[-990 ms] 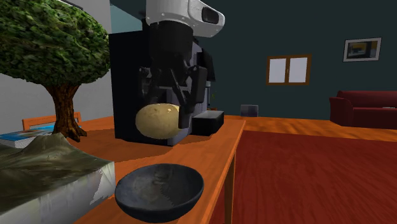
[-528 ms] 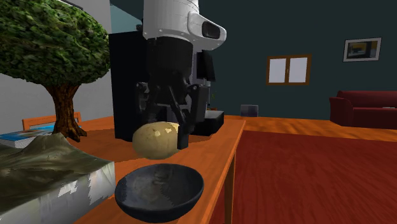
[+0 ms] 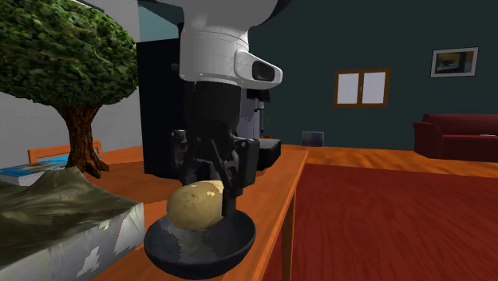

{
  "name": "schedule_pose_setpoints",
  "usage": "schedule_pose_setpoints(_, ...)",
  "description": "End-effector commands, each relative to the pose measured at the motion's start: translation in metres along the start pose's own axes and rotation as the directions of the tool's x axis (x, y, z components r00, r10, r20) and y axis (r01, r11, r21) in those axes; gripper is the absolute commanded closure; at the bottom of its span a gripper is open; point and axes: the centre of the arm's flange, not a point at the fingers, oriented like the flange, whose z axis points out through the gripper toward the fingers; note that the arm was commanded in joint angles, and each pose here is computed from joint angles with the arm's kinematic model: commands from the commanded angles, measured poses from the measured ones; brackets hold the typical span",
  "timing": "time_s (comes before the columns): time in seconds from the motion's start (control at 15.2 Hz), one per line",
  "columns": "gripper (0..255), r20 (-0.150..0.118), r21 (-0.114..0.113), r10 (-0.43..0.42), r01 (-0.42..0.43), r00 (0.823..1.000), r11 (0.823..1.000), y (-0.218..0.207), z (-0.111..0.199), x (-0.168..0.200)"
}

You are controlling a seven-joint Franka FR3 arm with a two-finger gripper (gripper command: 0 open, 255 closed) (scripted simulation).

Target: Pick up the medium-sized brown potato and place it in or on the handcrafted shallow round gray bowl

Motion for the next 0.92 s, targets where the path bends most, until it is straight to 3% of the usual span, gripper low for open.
schedule_pose_setpoints(0.0,255,0.0,0.001,0.0,0.0,1.0,1.0,0.0,0.003,0.001)
schedule_pose_setpoints(0.4,255,0.0,0.001,0.0,0.0,1.0,1.0,0.0,0.003,0.001)
schedule_pose_setpoints(0.46,0,0.0,0.001,0.0,0.0,1.0,1.0,0.0,0.003,0.001)
schedule_pose_setpoints(0.79,0,0.0,0.001,0.0,0.0,1.0,1.0,0.0,0.003,0.001)
schedule_pose_setpoints(0.86,0,0.0,0.001,0.0,0.0,1.0,1.0,0.0,-0.01,0.001)
